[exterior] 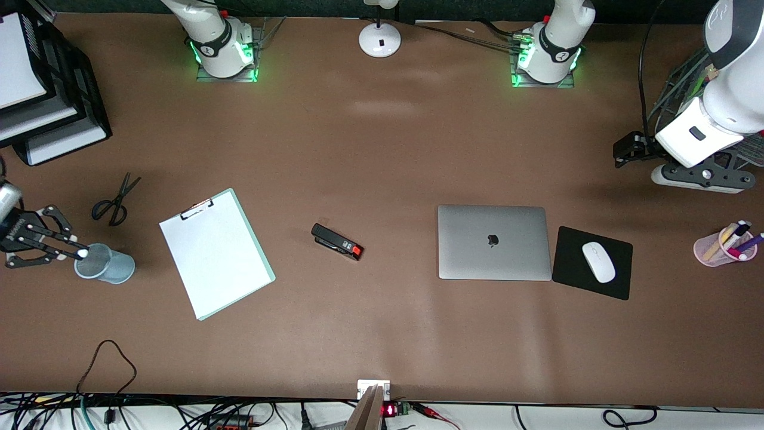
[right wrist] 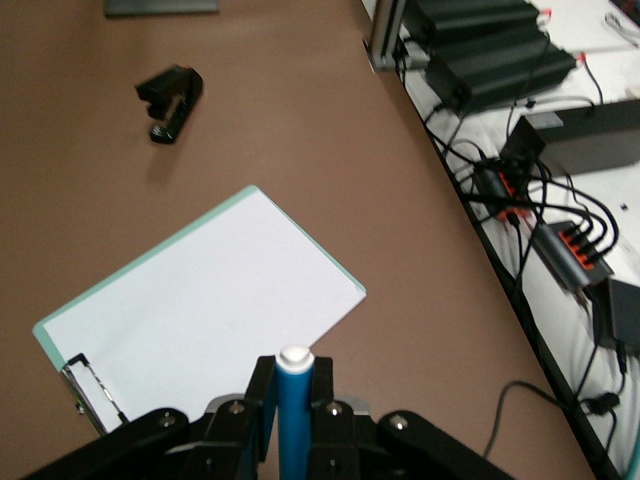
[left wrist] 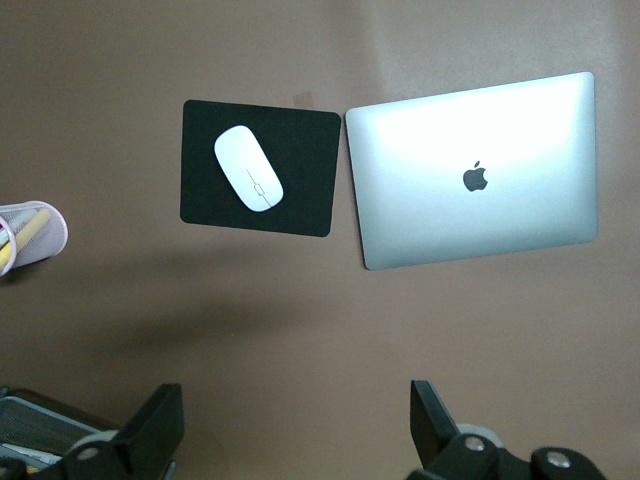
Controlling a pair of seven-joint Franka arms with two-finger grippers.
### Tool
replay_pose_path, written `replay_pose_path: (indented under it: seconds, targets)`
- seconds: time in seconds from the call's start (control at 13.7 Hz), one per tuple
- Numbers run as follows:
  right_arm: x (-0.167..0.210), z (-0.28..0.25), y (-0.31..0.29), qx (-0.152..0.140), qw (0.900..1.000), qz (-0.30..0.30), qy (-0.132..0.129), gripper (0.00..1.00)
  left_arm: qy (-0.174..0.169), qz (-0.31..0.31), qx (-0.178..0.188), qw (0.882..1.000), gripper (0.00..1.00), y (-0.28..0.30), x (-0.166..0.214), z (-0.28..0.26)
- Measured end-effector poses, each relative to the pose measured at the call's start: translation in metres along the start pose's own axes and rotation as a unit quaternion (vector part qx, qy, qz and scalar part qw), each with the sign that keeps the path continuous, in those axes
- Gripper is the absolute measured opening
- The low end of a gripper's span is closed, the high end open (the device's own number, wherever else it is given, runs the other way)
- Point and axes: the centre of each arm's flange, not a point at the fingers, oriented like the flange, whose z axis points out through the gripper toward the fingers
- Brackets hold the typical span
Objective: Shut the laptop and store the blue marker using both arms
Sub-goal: 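Lower the blue marker into the light-blue pen cup with the right gripper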
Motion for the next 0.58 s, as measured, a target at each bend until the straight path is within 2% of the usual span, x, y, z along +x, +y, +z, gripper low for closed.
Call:
replay_pose_path:
  seconds: [0.15, 0.29, 0.58]
  targets:
    - [-0.029, -0.002, -0.007, 0.013, 0.999, -0.006, 0.035, 0.18, 0.002, 0.001, 0.000, 1.000, 1.00, 0.002, -0.001, -0.002]
    - [-0.054, 0.002, -0.010, 0.010, 0.998, -0.018, 0.058, 0.18, 0.001, 0.001, 0.000, 1.000, 1.00, 0.002, -0.001, -0.002]
    - [-0.077, 0.017, 0.003, 0.008, 0.997, -0.044, 0.068, 0.18, 0.002, 0.003, 0.000, 1.000, 1.00, 0.004, 0.000, -0.001]
